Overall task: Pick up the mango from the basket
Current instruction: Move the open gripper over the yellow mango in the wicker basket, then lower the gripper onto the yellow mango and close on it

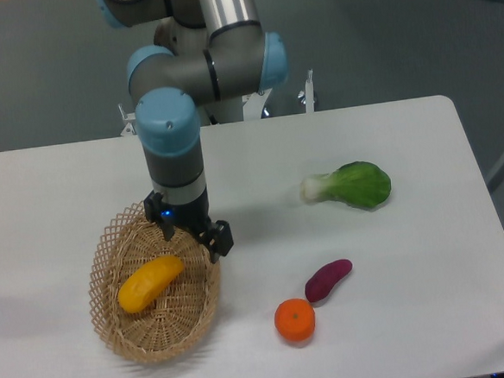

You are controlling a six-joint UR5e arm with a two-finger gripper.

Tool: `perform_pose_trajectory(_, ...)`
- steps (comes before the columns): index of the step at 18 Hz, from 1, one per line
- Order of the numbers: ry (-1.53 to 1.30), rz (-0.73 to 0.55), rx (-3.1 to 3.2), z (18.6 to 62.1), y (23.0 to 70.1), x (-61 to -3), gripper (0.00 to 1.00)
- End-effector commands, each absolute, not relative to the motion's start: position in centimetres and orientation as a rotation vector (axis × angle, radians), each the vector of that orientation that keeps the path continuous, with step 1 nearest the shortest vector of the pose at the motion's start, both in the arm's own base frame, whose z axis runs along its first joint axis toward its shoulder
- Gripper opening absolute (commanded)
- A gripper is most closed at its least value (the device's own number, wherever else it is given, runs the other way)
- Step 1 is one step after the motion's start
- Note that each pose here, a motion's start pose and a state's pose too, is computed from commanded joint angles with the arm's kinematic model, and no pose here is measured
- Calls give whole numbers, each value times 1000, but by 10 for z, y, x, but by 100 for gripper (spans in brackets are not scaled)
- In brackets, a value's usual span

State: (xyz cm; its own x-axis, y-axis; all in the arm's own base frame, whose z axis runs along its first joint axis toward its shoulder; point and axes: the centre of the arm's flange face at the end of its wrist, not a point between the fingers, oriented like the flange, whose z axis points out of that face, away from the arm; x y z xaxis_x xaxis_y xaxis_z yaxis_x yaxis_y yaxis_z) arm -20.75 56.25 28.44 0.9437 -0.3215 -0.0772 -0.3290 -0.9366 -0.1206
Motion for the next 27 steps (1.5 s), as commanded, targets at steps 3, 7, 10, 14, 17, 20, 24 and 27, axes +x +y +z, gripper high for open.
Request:
perform_pose_trajectory(3, 540, 56, -2981, 267, 573, -193, 100)
perform_pose_trajectory(7, 548, 40, -2986, 244, 588, -172, 100)
perform_pose_trajectory(10, 525, 13, -3008, 229, 589, -155, 100)
perform_pose_trajectory(14, 516, 7, -3013, 224, 593, -151, 100)
perform_pose_trajectory(17, 487, 15, -3026, 218, 598, -152, 100)
perform_pose_trajectory(20, 485, 26, -3036, 216, 598, -152, 100)
perform_pose_trajectory(24, 447, 66, -3017, 207, 605, -151, 100)
perform_pose_trajectory(27, 436, 152, -3048, 204, 604, -151, 100)
